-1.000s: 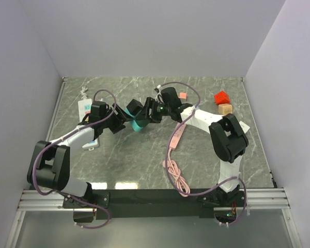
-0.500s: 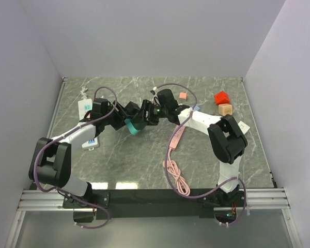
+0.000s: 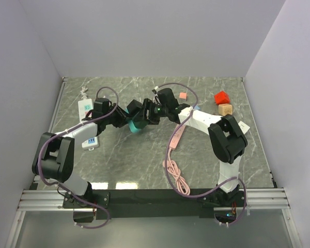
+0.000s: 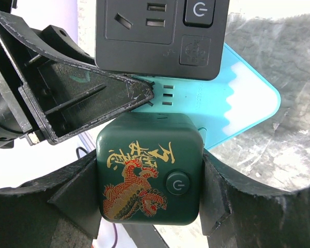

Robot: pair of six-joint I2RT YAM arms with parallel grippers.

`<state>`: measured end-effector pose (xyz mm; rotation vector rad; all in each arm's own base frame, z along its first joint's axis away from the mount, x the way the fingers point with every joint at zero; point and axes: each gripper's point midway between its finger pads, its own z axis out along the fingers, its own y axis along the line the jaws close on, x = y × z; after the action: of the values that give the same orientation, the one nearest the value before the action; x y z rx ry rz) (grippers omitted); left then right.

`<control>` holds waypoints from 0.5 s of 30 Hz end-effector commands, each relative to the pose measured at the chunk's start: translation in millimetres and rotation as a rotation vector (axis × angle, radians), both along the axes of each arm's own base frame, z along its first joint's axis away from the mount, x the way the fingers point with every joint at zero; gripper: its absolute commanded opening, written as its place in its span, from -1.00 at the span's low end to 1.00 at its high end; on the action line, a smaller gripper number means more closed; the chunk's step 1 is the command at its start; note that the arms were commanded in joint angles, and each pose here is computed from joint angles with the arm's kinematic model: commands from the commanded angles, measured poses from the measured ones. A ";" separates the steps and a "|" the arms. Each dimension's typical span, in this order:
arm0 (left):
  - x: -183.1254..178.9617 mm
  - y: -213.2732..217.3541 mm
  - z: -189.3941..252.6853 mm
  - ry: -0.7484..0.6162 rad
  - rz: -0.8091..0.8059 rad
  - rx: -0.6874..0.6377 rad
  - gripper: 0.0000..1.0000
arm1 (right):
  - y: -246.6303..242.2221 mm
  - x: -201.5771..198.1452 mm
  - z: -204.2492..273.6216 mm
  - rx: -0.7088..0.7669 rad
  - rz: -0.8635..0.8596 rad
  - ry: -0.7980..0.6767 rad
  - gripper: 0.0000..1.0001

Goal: Pull the plug off the socket

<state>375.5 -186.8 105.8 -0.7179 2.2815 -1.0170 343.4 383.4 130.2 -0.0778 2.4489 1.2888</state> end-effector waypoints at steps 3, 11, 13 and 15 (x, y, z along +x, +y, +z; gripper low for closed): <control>-7.4 -1.2 -23.2 0.031 -0.052 0.046 -0.99 | 9.1 4.4 94.0 0.193 0.088 -0.186 -1.00; -16.7 12.5 -47.4 0.074 -0.034 0.084 -0.99 | -73.0 56.1 95.8 0.192 -0.200 -0.204 -1.00; -16.3 13.9 -48.7 0.077 -0.032 0.087 -0.99 | -80.4 59.7 94.6 0.193 -0.226 -0.207 -1.00; -15.2 14.2 -48.2 0.076 -0.032 0.092 -0.99 | -86.0 63.2 96.6 0.194 -0.233 -0.211 -1.00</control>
<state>370.6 -213.0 106.3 -0.6231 2.2864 -1.1410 344.5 339.5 130.6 0.0341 2.4427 1.3309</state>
